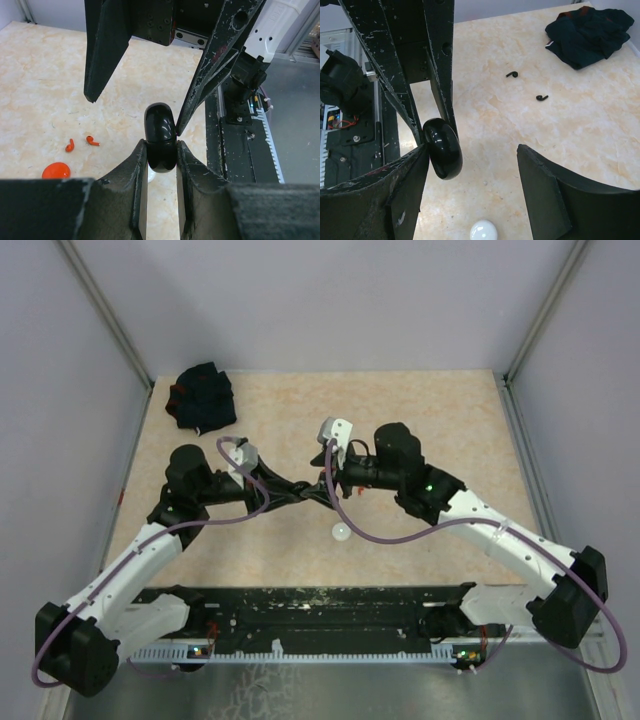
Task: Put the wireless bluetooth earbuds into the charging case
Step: Open the charging case.
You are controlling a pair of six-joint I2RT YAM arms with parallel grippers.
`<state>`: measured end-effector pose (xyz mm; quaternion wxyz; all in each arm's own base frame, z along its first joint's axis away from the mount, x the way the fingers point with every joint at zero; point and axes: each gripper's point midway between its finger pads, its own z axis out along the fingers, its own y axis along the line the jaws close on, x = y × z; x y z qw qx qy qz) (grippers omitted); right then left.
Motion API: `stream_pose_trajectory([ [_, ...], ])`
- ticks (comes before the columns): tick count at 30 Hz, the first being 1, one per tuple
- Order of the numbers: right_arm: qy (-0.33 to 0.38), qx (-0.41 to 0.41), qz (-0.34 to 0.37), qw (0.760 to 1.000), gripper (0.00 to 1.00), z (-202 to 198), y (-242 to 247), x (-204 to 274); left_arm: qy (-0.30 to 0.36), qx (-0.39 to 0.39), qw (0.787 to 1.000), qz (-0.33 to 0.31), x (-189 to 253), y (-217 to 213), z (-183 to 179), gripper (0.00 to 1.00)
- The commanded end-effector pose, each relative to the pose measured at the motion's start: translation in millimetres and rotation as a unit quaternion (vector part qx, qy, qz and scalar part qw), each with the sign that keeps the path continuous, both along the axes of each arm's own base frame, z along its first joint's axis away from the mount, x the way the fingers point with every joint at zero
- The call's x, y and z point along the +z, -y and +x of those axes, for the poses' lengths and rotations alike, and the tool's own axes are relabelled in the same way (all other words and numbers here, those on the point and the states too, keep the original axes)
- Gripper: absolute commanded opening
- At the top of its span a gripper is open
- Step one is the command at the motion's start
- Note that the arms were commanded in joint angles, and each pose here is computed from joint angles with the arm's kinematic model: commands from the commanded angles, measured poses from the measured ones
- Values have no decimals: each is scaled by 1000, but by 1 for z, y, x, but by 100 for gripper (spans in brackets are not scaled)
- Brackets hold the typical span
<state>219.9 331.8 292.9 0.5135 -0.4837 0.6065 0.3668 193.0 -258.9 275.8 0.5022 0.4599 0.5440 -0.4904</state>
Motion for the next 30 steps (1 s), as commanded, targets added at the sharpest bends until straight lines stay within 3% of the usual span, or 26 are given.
stream_pose_trajectory([
  [1, 49, -27, 29, 998, 70, 9, 9, 33, 12, -37, 999, 3, 1, -1, -15, 5],
  [14, 45, -35, 31, 998, 70, 11, 13, 34, 11, -52, 999, 4, 0, -1, -20, 5],
  [24, 24, 8, 86, 996, 69, -17, 17, 65, 7, -4, 1000, -8, 2, -1, -6, 5],
  [28, -7, 29, 118, 993, 83, -25, 28, 68, 11, 11, 999, -30, 9, -2, -4, 4],
  [30, -23, 39, 131, 990, 83, -27, 33, 64, 16, 14, 999, -44, 14, -2, -5, 4],
])
